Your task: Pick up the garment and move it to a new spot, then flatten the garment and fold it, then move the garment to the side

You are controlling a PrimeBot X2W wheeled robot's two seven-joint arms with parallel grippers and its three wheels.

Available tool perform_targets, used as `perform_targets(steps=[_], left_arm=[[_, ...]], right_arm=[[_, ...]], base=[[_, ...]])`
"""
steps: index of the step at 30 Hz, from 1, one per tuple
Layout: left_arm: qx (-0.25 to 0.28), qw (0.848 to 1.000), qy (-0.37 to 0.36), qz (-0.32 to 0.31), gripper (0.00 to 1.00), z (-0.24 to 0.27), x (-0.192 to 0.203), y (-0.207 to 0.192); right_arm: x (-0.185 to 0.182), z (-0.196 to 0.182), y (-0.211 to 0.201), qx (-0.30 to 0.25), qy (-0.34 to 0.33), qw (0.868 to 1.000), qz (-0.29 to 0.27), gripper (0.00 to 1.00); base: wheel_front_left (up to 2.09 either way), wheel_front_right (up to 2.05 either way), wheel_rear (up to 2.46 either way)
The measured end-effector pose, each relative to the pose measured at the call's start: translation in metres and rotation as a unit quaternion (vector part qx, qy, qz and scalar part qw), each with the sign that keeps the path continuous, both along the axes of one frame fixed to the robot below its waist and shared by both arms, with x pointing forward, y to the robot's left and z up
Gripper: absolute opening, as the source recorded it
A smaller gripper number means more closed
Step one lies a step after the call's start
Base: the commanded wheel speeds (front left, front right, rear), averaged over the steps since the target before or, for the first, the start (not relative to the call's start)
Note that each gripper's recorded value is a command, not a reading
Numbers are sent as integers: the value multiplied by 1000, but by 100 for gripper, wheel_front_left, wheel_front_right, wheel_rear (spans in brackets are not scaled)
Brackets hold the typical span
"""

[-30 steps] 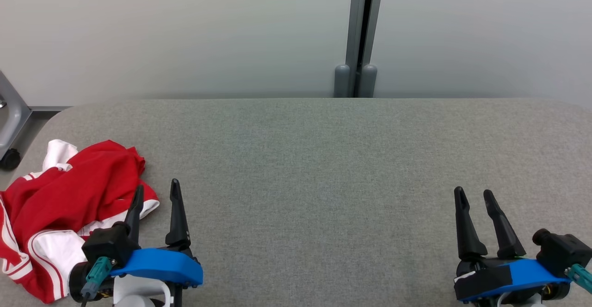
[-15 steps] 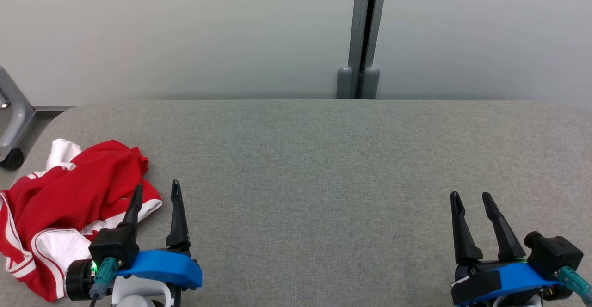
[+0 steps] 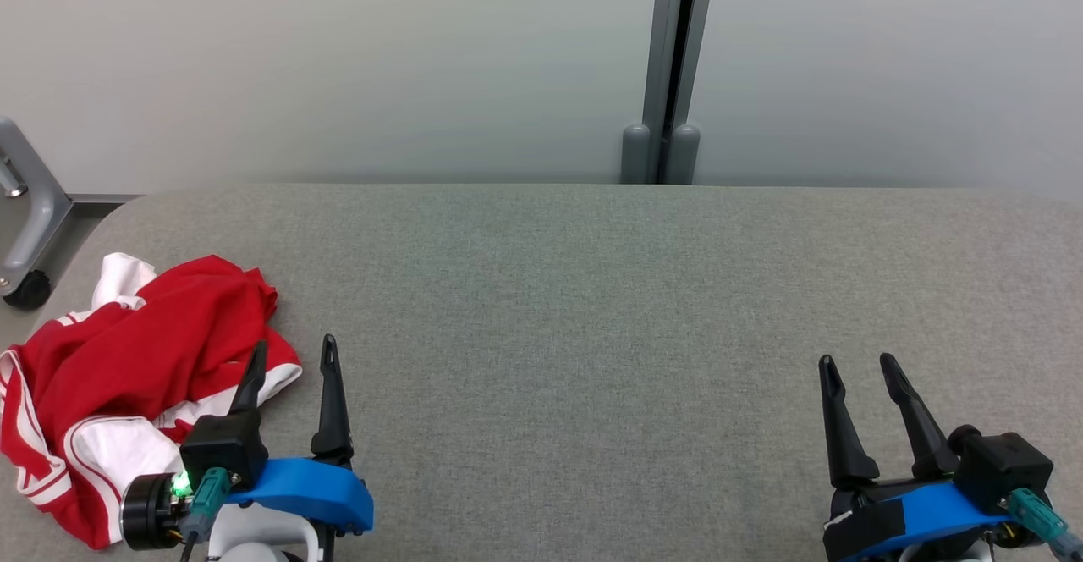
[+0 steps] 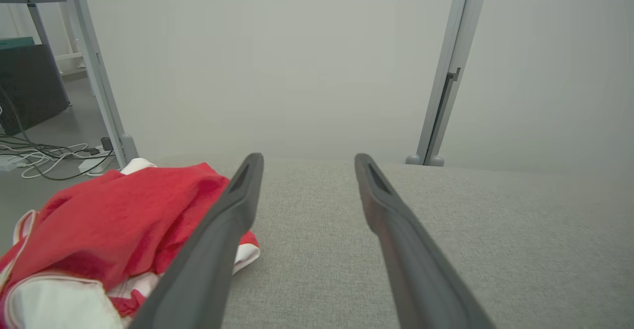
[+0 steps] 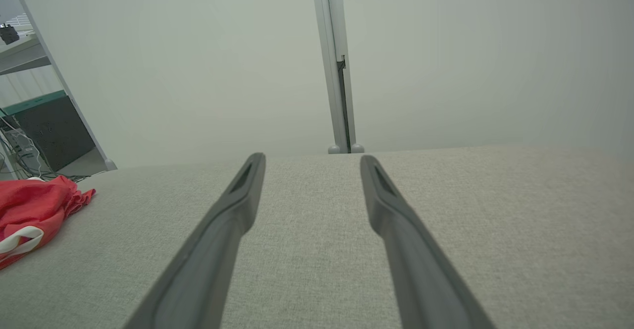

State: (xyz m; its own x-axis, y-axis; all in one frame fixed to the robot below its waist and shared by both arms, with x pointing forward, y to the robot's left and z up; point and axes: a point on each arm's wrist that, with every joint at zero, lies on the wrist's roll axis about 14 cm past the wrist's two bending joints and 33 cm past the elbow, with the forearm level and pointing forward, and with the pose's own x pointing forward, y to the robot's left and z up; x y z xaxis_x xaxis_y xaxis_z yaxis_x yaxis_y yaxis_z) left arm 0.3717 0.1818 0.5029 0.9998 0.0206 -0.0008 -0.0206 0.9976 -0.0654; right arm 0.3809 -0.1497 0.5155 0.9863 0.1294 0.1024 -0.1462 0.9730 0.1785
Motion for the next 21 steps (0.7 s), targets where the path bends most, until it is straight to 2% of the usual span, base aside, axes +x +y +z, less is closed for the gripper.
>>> perform_targets(steps=[21], left_arm=[[-5, 999, 38, 10, 100, -10, -3, 5]], right_arm=[[1, -5, -4, -4, 17, 1000, -4, 100]], base=[[0, 0, 0]])
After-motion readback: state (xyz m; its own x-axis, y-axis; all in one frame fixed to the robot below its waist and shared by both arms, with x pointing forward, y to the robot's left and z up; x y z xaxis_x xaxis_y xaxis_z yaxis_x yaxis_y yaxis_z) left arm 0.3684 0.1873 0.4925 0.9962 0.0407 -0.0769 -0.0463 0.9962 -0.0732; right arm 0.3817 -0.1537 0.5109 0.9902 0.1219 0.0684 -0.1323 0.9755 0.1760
